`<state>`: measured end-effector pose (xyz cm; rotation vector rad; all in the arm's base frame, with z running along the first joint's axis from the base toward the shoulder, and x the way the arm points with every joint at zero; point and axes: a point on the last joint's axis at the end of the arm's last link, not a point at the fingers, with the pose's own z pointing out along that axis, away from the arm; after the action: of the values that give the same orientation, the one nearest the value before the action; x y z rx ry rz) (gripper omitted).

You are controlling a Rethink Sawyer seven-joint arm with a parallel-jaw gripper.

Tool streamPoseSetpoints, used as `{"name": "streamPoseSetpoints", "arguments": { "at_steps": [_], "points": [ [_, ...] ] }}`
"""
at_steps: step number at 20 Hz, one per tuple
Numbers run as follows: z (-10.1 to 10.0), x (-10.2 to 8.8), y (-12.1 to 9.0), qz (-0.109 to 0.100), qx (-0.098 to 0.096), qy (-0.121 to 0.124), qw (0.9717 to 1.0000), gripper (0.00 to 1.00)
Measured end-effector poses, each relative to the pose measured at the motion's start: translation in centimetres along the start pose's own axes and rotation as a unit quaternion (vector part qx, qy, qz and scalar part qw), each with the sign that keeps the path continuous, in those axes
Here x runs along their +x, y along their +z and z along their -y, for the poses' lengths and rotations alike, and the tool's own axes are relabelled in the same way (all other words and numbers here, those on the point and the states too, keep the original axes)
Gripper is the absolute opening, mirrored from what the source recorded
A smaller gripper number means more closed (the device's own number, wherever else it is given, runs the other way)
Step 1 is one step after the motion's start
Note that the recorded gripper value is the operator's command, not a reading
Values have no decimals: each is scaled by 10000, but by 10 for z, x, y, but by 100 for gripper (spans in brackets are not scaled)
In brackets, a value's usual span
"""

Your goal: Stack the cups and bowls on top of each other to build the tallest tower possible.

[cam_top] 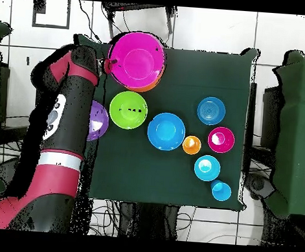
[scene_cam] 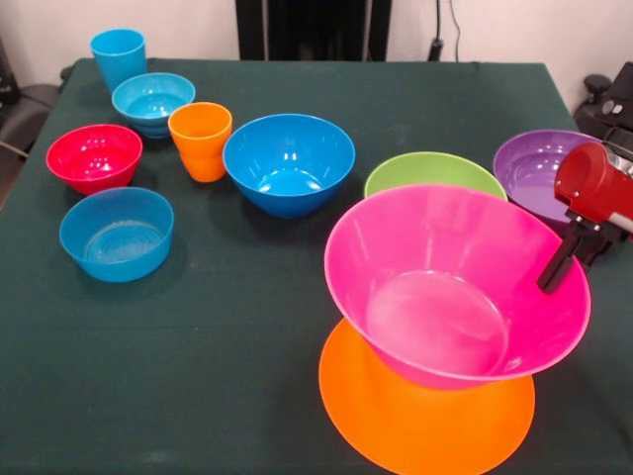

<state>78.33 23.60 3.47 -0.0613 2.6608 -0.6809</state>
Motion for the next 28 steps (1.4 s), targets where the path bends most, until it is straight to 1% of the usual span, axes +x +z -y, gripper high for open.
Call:
{"name": "streamPoseSetpoints", "arguments": {
  "at_steps": [13, 27, 28],
  "points": [
    [1, 0, 1, 45, -7, -4, 10000, 0],
    [1, 0, 1, 46, -1, -8, 10000, 0],
    [1, 0, 1, 47, -2, -8, 10000, 100]
  ]
}}
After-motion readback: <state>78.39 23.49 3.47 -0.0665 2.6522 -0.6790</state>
